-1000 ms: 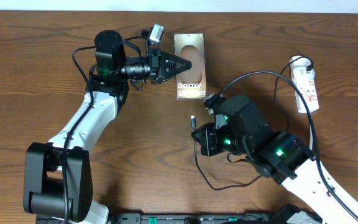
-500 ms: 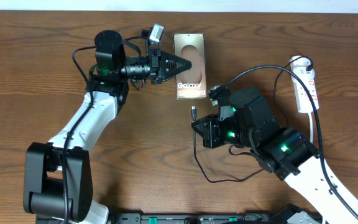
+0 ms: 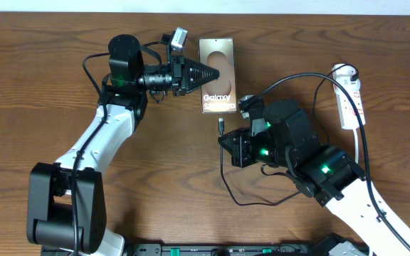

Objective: Plug charger to phone and switch on socket
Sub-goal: 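Align the USB-C plug under the phone's charging port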

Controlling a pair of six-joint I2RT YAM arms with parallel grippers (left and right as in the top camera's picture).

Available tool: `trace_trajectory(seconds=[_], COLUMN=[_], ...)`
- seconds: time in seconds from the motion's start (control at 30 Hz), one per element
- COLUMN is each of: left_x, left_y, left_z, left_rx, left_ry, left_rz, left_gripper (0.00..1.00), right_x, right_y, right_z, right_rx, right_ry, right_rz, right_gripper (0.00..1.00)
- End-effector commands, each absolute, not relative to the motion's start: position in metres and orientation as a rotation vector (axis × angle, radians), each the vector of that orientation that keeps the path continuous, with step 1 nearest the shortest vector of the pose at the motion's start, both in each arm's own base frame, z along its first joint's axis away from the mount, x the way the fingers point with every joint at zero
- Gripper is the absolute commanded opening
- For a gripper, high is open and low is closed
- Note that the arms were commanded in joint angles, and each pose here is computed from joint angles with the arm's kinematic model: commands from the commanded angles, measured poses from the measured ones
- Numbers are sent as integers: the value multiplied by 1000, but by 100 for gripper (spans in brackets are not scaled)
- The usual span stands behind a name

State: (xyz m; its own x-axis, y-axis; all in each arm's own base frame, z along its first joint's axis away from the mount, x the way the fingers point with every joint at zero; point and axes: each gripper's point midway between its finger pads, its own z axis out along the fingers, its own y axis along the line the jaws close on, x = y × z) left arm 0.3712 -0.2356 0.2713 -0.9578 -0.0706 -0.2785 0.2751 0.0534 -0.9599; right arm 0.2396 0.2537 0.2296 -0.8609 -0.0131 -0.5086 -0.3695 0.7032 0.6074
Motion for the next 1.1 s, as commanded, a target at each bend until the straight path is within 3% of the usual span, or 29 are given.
trace_trajectory(seconds=[0.0,1.07], left_x=[370,368], left_y=[-234,-234], left_z=[287,287], left_rx=[259,344], left_ry=[2044,2005], left_rz=[-1984,-1946], left_gripper=[7,7], right_x=[245,256], right_y=[254,252], right_z=[225,230], right_rx=[-302,-283], right_ry=[2435,2401], right_rz=[989,996], right_gripper=[1,1])
